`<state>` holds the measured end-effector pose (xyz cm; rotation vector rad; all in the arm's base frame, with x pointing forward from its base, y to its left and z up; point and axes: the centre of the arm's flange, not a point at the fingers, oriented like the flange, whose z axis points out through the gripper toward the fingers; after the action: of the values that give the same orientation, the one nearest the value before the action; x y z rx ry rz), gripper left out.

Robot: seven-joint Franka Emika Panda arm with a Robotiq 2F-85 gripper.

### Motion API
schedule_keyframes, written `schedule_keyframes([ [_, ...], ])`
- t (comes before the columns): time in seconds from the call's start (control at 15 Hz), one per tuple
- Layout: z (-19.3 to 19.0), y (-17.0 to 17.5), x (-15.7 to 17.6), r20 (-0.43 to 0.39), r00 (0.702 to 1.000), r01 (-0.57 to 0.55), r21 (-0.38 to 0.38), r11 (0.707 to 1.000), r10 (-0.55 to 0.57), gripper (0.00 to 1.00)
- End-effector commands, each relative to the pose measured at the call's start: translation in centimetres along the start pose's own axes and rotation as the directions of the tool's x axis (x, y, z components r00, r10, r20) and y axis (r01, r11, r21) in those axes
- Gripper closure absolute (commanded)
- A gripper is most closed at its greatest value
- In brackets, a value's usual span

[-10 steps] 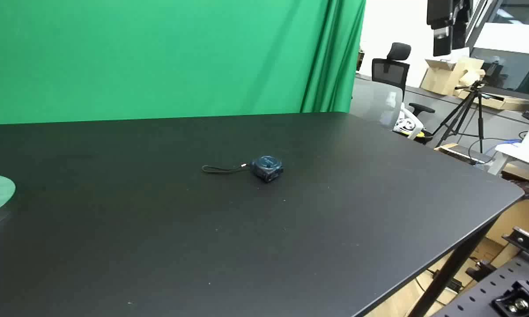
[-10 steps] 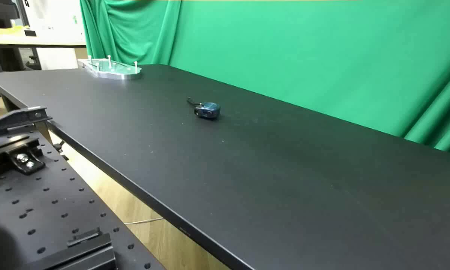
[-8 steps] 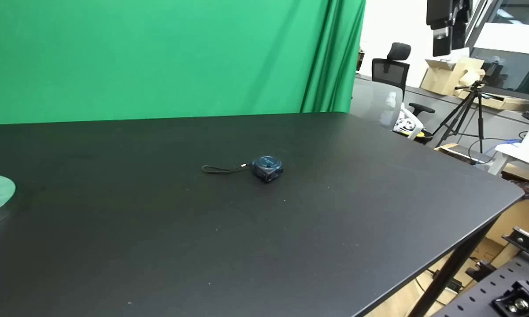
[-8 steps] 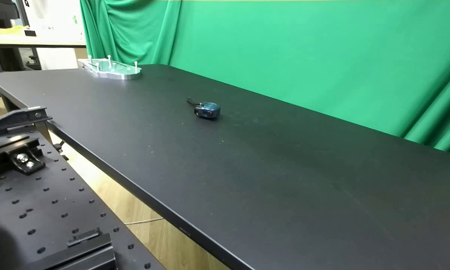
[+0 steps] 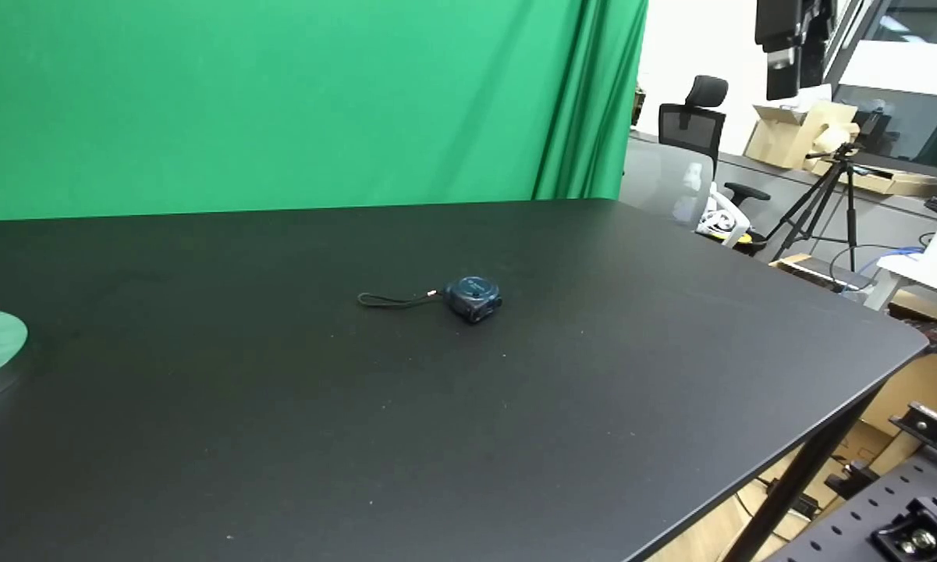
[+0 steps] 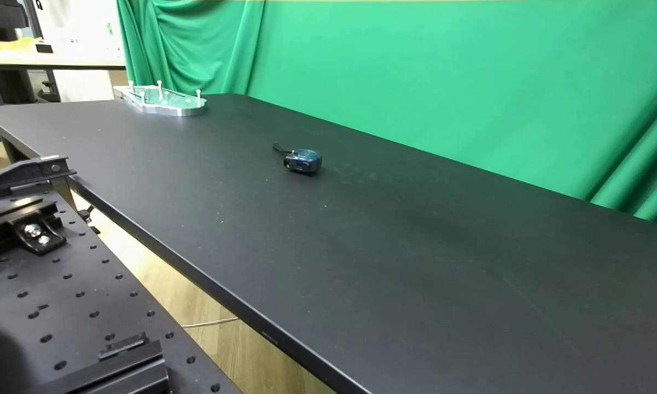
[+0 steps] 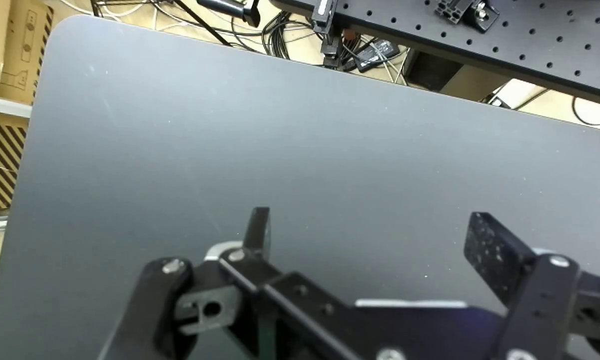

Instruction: Move the measuring tape

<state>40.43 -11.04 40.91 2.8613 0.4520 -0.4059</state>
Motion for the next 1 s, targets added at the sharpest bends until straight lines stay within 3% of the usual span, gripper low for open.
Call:
schedule_keyframes([
  [0.0, 0.0, 0.0, 0.0, 0.000, 1.000, 0.000, 0.000, 1.000, 0.000, 0.00],
  [0.27, -0.2, -1.8, 3.2, 0.014, 0.999, 0.031, -0.084, 0.996, -0.030, 0.00],
  [0.47, -0.1, -5.1, 8.2, -0.037, 0.998, 0.037, -0.113, 0.993, -0.042, 0.00],
  [0.73, 0.6, -9.7, 14.8, -0.139, 0.990, -0.016, -0.097, 0.995, 0.002, 0.00],
  [0.93, 1.7, -11.8, 19.1, -0.208, 0.975, -0.079, 0.015, 0.997, 0.081, 0.00],
])
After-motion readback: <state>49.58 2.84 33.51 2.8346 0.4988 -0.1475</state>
